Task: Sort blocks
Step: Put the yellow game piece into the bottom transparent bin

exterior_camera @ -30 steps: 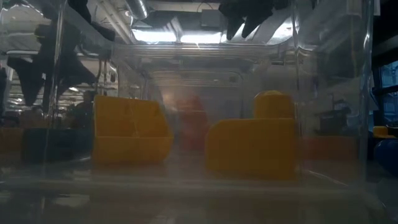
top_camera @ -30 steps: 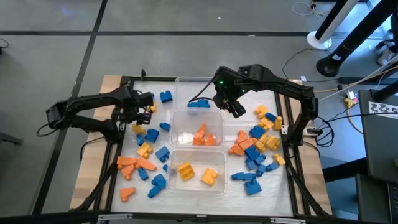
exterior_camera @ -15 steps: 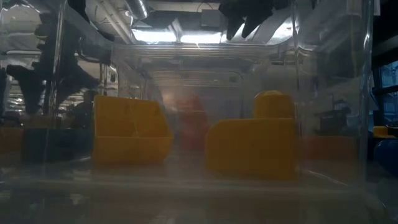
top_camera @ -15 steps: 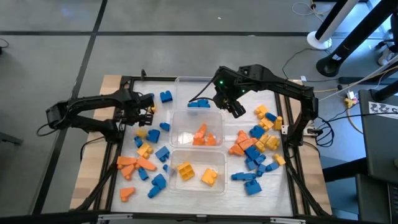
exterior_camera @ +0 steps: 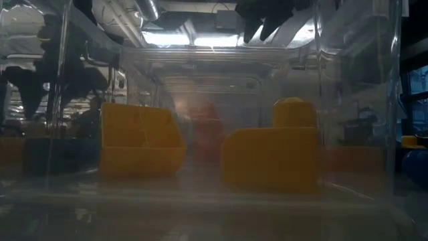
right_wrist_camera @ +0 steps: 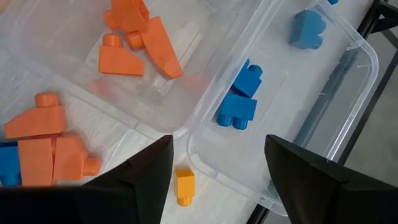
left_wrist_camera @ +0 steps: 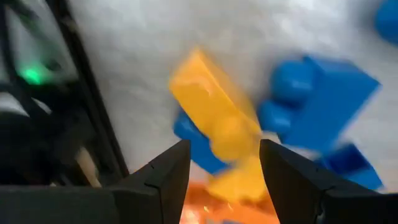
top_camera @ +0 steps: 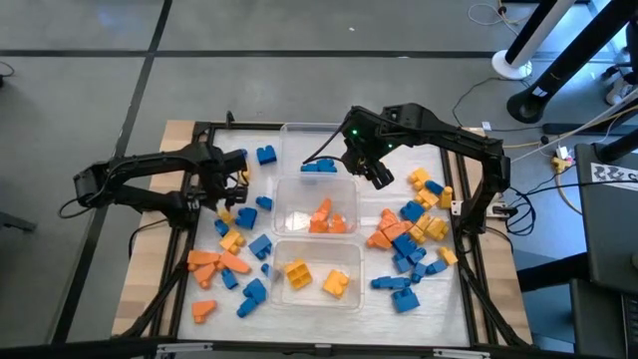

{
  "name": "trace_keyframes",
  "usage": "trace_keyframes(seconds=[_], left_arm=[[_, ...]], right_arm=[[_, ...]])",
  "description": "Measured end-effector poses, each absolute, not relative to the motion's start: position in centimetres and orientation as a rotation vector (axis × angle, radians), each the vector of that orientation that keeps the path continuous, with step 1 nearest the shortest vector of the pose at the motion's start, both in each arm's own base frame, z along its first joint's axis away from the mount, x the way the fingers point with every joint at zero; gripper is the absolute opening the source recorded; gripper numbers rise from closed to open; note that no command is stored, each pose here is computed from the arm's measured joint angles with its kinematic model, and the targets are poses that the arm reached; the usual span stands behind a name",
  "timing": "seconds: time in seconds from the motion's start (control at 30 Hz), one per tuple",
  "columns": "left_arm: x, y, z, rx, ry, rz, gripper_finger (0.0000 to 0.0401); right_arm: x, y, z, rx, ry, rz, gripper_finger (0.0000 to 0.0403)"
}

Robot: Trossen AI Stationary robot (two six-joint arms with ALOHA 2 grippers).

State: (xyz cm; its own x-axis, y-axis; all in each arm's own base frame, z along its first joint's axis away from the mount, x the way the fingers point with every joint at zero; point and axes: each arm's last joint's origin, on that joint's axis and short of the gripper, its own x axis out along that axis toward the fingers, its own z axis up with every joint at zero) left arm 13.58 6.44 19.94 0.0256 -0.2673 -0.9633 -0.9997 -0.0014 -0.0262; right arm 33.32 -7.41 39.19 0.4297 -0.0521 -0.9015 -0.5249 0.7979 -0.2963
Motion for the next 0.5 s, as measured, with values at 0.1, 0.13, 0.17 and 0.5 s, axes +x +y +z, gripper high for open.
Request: trace_keyframes(seconds=[0.1,0.13,0.17,0.5], left_arm=[[13.7,6.2,20.0,-1.425,1.408,0.996,0.0182],[13.8,6.1,20.0,-1.409,1.415,0.980,0.0182],[13.8,5.9,20.0,-1.390,1.425,0.961,0.0182],[14.8,4.7,19.8,-1.207,1.387,0.995,0.0182]], right_arm=[[33.3,-7.4,39.2,-0.604,1.101,0.318,0.0253],[33.3,-7.4,39.2,-0.604,1.101,0.318,0.0253],[33.3,-7.4,39.2,-0.604,1.101,0.318,0.0253],[33.4,-7.4,39.2,-0.607,1.095,0.315,0.0253]])
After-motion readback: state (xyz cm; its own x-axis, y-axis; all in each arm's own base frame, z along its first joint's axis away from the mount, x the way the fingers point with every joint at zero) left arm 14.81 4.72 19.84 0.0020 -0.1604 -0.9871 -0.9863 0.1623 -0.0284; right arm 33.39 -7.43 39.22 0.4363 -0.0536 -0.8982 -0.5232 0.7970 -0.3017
